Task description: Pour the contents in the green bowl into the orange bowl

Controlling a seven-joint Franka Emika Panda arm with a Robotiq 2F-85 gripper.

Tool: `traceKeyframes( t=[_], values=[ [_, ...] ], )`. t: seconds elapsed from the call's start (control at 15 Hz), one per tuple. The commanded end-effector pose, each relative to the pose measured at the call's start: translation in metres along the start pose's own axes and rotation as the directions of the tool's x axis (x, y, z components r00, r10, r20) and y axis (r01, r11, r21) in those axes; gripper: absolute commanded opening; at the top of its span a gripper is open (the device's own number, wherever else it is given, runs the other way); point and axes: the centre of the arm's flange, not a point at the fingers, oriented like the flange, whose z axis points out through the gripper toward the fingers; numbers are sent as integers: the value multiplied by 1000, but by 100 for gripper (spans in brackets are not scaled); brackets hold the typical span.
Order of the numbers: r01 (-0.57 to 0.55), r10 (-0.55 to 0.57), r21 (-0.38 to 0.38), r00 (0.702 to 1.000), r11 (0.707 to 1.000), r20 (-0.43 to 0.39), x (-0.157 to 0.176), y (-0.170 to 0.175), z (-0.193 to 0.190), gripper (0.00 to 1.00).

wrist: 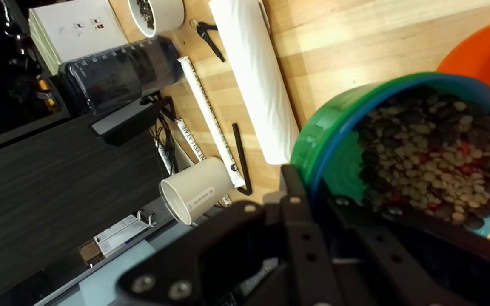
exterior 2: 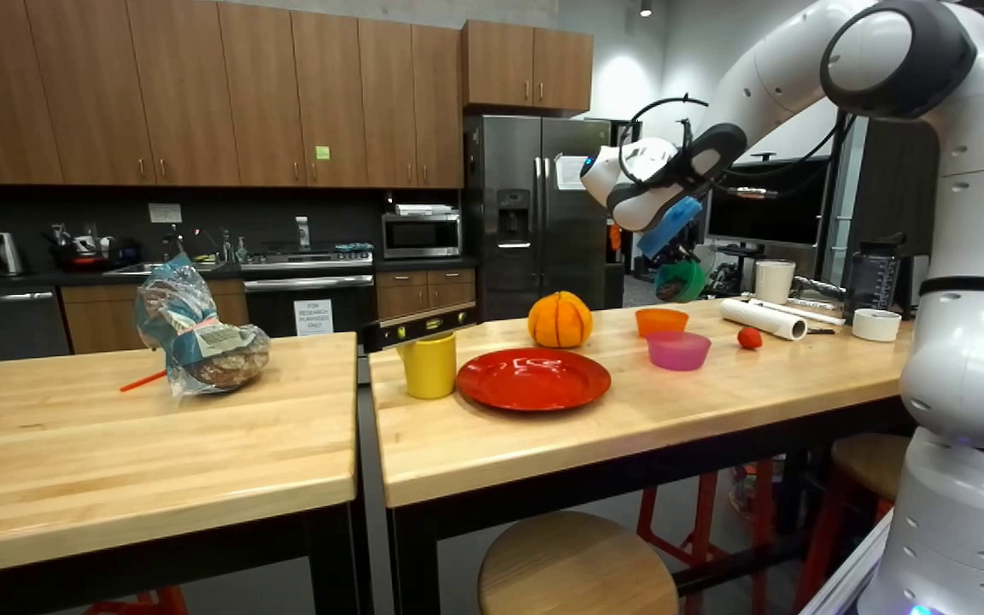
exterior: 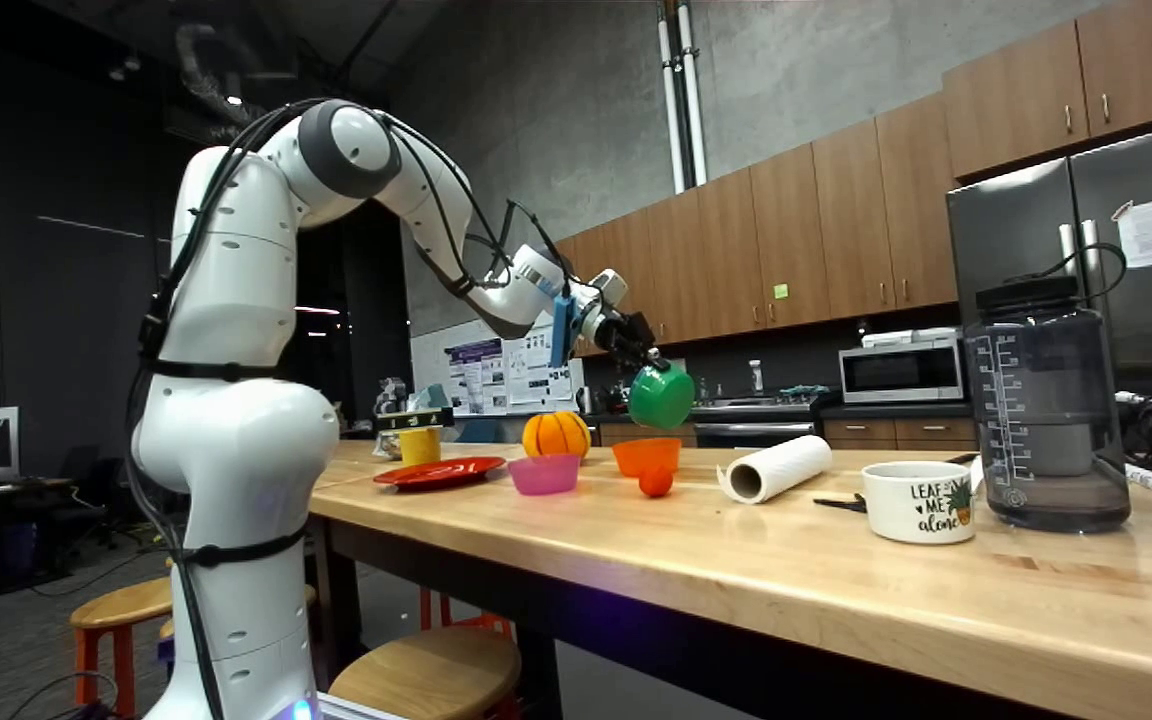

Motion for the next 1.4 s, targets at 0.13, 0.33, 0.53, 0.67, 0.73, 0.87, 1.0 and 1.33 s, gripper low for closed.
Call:
traceKeyframes(
  t=[0.13,0.33,0.53,0.67,0.73,0.87,1.0,1.33],
  values=[
    [-14,11,-60,999,998,-44,-9,-10,-2,2],
    [-15,11,-82,998,997,-59,-9,-15,0,2],
    [-16,9,-100,998,995,-70,-8,-16,1,2],
    [-17,10,-105,997,994,-74,-7,-17,1,2],
    [-18,10,-109,997,994,-76,-7,-17,1,2],
    [-19,10,-111,997,994,-77,-7,-17,1,2],
    [-18,9,-110,997,994,-77,-8,-17,0,2],
    [-22,12,-112,997,994,-83,-8,-16,-1,2]
  ],
)
